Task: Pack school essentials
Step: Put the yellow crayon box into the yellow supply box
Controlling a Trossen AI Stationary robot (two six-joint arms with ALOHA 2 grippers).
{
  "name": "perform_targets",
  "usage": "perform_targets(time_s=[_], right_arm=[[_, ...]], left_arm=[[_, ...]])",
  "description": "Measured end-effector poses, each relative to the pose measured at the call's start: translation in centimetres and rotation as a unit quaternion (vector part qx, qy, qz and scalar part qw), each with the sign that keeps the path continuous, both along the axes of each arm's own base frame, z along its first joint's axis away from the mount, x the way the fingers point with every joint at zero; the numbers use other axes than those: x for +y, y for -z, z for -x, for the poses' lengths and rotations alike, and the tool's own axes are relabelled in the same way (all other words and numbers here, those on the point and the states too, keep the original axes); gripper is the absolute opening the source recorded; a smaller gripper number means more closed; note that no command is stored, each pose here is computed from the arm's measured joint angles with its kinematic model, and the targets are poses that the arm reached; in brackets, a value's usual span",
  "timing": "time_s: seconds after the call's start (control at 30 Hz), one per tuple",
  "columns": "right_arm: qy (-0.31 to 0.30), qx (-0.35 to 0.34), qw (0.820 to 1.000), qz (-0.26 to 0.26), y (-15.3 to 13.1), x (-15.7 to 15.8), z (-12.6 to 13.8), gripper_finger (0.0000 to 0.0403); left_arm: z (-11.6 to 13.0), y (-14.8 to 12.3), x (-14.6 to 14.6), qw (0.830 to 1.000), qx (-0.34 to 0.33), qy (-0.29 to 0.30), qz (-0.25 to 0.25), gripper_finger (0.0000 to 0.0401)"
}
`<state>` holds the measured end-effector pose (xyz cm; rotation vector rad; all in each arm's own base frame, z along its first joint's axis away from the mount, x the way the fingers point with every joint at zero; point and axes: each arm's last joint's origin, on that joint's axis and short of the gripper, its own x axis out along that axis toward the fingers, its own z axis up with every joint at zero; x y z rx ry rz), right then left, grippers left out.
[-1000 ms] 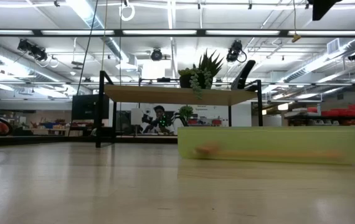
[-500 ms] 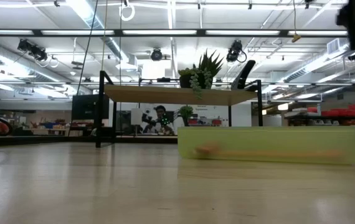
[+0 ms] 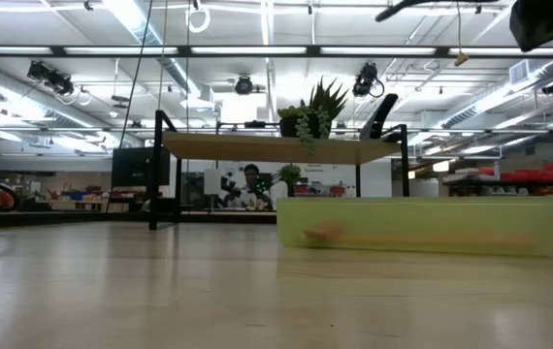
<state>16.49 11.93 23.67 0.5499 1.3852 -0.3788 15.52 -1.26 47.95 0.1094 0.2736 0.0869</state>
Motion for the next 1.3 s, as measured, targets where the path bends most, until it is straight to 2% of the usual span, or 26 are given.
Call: perform_targets(time_s=[0.13, 0.5, 0.73, 0.97, 1.13, 1.3], right_arm=[[-0.001, -0.002, 1.000, -0.007, 0.8, 0.1, 0.0, 0.0363], [0.007, -0.012, 1.000, -0.002, 0.8, 0.1, -0.1, 0.0363], [-0.001, -0.026, 0.999, 0.037, 1.5, 0.1, 0.3, 0.0363], [-0.006, -0.033, 0.998, 0.045, 1.5, 0.1, 0.3, 0.0363], [-0.005, -0.045, 0.998, 0.036, 1.4, 0.3, 0.1, 0.0363], [-0.012, -0.060, 0.998, 0.025, 1.4, 0.5, -0.2, 0.0363]], left_arm=[[0.0, 0.0, 0.0, 1.000, 0.000, 0.000, 0.000, 0.0042], [0.0, 0.1, 0.0, 1.000, 0.005, 0.000, -0.001, 0.0043], [2.4, 0.9, 0.3, 1.000, 0.014, 0.004, -0.014, 0.0042], [4.3, 3.1, 0.5, 1.000, -0.012, -0.006, 0.025, 0.0037], [3.9, 4.4, 0.4, 0.998, -0.029, -0.007, 0.059, 0.0041], [3.2, 4.7, 0.2, 0.997, -0.017, 0.011, 0.068, 0.0039]])
